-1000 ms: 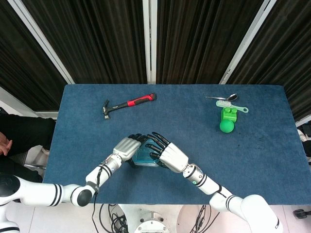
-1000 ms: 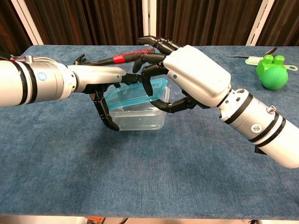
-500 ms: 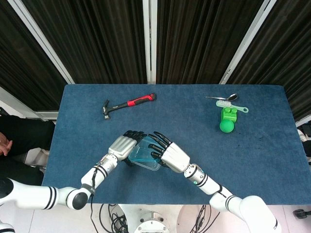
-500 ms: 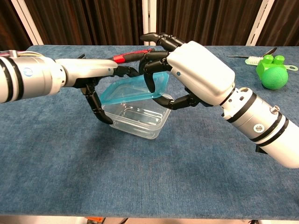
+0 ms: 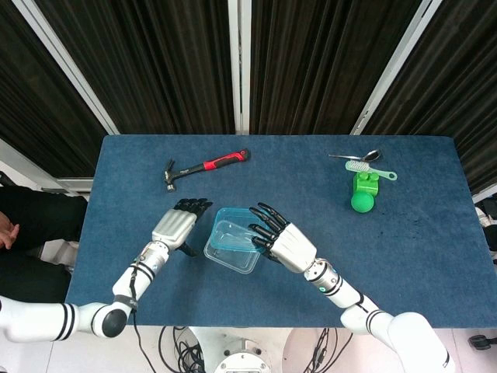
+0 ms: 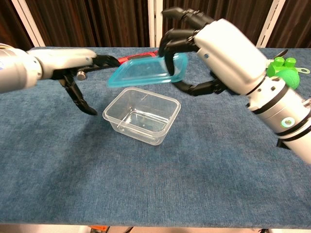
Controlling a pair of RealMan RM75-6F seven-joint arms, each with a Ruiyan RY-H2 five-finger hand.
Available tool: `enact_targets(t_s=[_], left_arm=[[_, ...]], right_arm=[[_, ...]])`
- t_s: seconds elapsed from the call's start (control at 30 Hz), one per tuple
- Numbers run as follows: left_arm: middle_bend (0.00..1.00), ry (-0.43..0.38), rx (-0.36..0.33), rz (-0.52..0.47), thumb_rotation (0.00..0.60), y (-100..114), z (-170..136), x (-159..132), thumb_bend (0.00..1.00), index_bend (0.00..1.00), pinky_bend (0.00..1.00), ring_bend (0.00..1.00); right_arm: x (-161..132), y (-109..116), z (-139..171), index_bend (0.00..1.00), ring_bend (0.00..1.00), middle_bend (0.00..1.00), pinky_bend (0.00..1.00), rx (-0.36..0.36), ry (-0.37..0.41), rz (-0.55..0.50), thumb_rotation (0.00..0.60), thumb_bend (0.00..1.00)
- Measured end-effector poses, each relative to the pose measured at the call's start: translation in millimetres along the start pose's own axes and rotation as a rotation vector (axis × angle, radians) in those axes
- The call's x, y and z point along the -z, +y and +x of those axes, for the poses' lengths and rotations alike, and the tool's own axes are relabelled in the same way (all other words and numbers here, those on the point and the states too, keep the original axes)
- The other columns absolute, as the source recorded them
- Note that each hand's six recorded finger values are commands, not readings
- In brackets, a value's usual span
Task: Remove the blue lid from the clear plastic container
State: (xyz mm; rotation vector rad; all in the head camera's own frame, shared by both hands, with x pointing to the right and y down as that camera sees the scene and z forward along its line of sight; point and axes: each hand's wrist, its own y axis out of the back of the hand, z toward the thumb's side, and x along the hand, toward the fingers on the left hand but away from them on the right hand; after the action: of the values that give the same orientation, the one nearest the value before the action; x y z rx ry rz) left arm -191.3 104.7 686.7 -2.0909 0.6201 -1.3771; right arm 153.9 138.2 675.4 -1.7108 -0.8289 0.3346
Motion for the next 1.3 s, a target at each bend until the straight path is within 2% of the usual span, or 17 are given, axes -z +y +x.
enact_targets(t_s=[0.13, 0.23, 0.3, 0.33, 0.4, 0.43, 0.47, 0.5, 0.53, 0.6, 0.73, 0.93, 1.0, 1.07, 1.17, 1.23, 1.3], left_arm=[[0.0, 0.069, -0.052, -0.003, 0.6, 11.8, -8.2, 27.0, 0.0, 0.0, 0.04, 0.0], [0.0, 0.128, -0.089, -0.011, 0.6, 19.2, -17.7, 50.2, 0.0, 0.0, 0.04, 0.0], [0.0, 0.167, -0.113, -0.022, 0.6, 23.8, -25.7, 66.3, 0.0, 0.0, 0.04, 0.0], [0.0, 0.181, -0.124, -0.026, 0.6, 25.5, -29.3, 72.8, 0.0, 0.0, 0.04, 0.0], [0.0, 0.213, -0.145, -0.037, 0.6, 28.1, -37.8, 87.7, 0.0, 0.0, 0.04, 0.0], [0.0, 0.225, -0.155, -0.044, 0.6, 28.9, -41.4, 93.6, 0.0, 0.0, 0.03, 0.0], [0.0, 0.242, -0.168, -0.058, 0.6, 29.4, -46.2, 101.1, 0.0, 0.0, 0.03, 0.0], [0.0, 0.253, -0.177, -0.07, 0.6, 29.5, -49.7, 106.4, 0.0, 0.0, 0.02, 0.0], [0.0, 0.264, -0.187, -0.084, 0.6, 29.6, -53.2, 111.4, 0.0, 0.0, 0.02, 0.0], [0.0, 0.285, -0.209, -0.117, 0.6, 29.3, -61.2, 122.5, 0.0, 0.0, 0.02, 0.0], [0.0, 0.31, -0.238, -0.171, 0.6, 26.6, -74.5, 139.0, 0.0, 0.0, 0.02, 0.0], [0.0, 0.346, -0.255, -0.144, 0.6, 23.7, -90.3, 163.4, 0.0, 0.0, 0.03, 0.0], [0.02, 0.366, -0.269, -0.106, 0.6, 25.1, -95.0, 173.8, 0.0, 0.01, 0.03, 0.0], [0.03, 0.381, -0.291, -0.058, 0.6, 27.3, -100.7, 183.9, 0.0, 0.04, 0.03, 0.0], [0.05, 0.401, -0.337, 0.026, 0.6, 31.7, -113.9, 200.4, 0.0, 0.07, 0.02, 0.0], [0.05, 0.414, -0.369, 0.069, 0.6, 33.3, -125.9, 210.8, 0.0, 0.08, 0.02, 0.0], [0.05, 0.432, -0.403, 0.09, 0.6, 32.8, -141.9, 222.3, 0.0, 0.09, 0.02, 0.0]], right_arm=[[23.1, 15.0, 8.8, 1.0, 0.1, 0.38, 0.14, 0.013, -0.044, 0.057, 0.6, 0.88], [49.2, 25.2, 19.6, 1.0, 0.1, 0.37, 0.14, 0.003, -0.118, 0.103, 0.6, 0.88], [65.7, 26.9, 26.4, 0.94, 0.09, 0.35, 0.13, -0.018, -0.176, 0.125, 0.6, 0.87], [72.0, 26.1, 29.0, 0.84, 0.07, 0.32, 0.11, -0.032, -0.199, 0.132, 0.6, 0.85], [85.0, 20.9, 34.6, 0.53, 0.02, 0.2, 0.03, -0.079, -0.248, 0.144, 0.6, 0.73], [90.5, 17.5, 37.2, 0.3, 0.0, 0.11, 0.01, -0.105, -0.27, 0.146, 0.6, 0.61], [97.7, 12.1, 41.1, 0.13, 0.0, 0.05, 0.0, -0.145, -0.301, 0.147, 0.6, 0.49], [104.4, 6.2, 45.2, 0.04, 0.0, 0.01, 0.0, -0.189, -0.332, 0.145, 0.6, 0.4], [107.3, 3.2, 47.3, 0.0, 0.0, 0.0, 0.0, -0.211, -0.347, 0.143, 0.6, 0.31], [113.0, -6.1, 53.9, 0.0, 0.0, 0.0, 0.0, -0.281, -0.391, 0.126, 0.6, 0.22], [110.5, -9.1, 61.0, 0.0, 0.0, 0.0, 0.0, -0.345, -0.433, 0.077, 0.6, 0.1], [96.8, 10.5, 74.7, 0.0, 0.0, 0.0, 0.0, -0.421, -0.464, -0.019, 0.6, 0.06], [93.9, 26.5, 82.3, 0.0, 0.0, 0.0, 0.0, -0.443, -0.474, -0.041, 0.6, 0.07], [95.2, 48.7, 92.8, 0.01, 0.0, 0.04, 0.01, -0.446, -0.499, -0.047, 0.6, 0.13], [102.5, 82.2, 110.3, 0.11, 0.01, 0.15, 0.08, -0.404, -0.556, -0.036, 0.6, 0.23], [110.2, 102.2, 123.6, 0.13, 0.02, 0.19, 0.1, -0.372, -0.603, -0.023, 0.6, 0.24], [119.3, 124.9, 142.4, 0.13, 0.03, 0.19, 0.09, -0.35, -0.665, 0.001, 0.6, 0.24]])
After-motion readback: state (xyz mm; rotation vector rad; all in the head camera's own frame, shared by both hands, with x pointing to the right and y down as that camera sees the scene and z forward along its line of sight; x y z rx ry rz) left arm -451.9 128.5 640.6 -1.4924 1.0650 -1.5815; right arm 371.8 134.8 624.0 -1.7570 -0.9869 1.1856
